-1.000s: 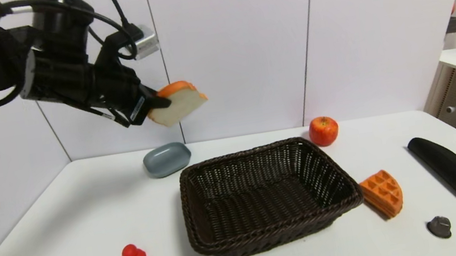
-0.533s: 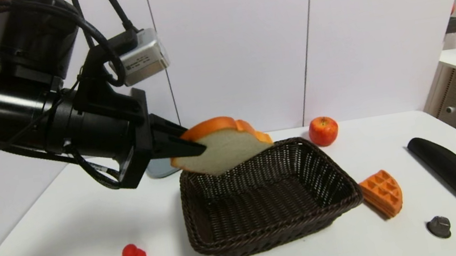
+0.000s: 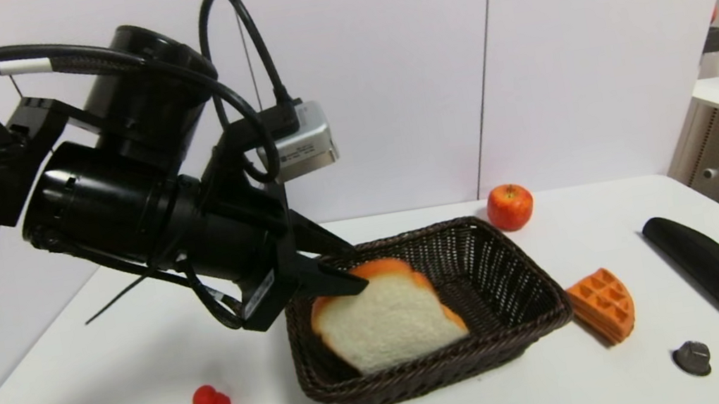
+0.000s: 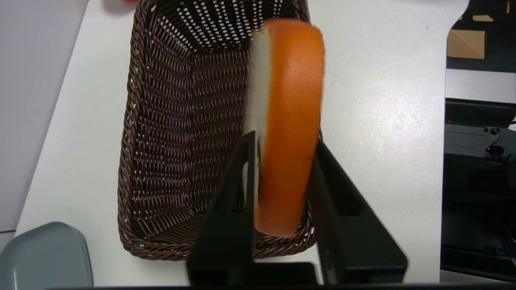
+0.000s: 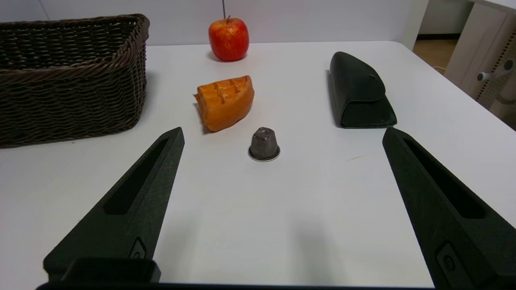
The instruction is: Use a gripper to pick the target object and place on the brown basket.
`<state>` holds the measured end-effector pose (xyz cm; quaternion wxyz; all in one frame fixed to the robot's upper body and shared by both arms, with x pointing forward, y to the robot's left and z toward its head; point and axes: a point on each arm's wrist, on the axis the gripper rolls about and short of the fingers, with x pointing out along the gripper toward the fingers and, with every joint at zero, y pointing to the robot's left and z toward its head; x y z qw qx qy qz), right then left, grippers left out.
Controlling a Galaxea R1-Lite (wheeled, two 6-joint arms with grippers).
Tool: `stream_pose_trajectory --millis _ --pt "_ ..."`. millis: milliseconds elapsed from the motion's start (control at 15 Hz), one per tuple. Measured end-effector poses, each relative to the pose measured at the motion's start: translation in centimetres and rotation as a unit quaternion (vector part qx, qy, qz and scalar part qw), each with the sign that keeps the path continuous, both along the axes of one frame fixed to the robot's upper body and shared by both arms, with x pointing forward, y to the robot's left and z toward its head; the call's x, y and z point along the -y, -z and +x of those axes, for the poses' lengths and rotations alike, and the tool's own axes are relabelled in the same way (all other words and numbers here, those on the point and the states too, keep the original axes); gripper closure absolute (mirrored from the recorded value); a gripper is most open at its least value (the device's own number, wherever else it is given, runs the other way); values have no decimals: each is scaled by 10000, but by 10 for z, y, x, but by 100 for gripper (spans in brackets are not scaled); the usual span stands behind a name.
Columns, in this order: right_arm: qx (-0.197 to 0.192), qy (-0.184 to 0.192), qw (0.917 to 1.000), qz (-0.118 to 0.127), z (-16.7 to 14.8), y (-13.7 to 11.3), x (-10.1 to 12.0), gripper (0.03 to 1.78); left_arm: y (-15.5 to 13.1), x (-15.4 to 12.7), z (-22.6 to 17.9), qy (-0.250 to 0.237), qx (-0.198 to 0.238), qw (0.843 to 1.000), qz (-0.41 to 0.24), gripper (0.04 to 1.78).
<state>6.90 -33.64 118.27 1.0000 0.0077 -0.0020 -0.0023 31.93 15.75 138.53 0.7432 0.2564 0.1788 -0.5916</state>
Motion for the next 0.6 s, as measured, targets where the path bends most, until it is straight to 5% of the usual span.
stream_pose_trajectory --millis 267,600 --pt "0 0 10000 0 0 0 0 11 10 4 8 -132 -114 9997 154 79" --pt "0 -2 10000 2 0 0 0 11 0 -10 -4 -272 -91 9996 53 47"
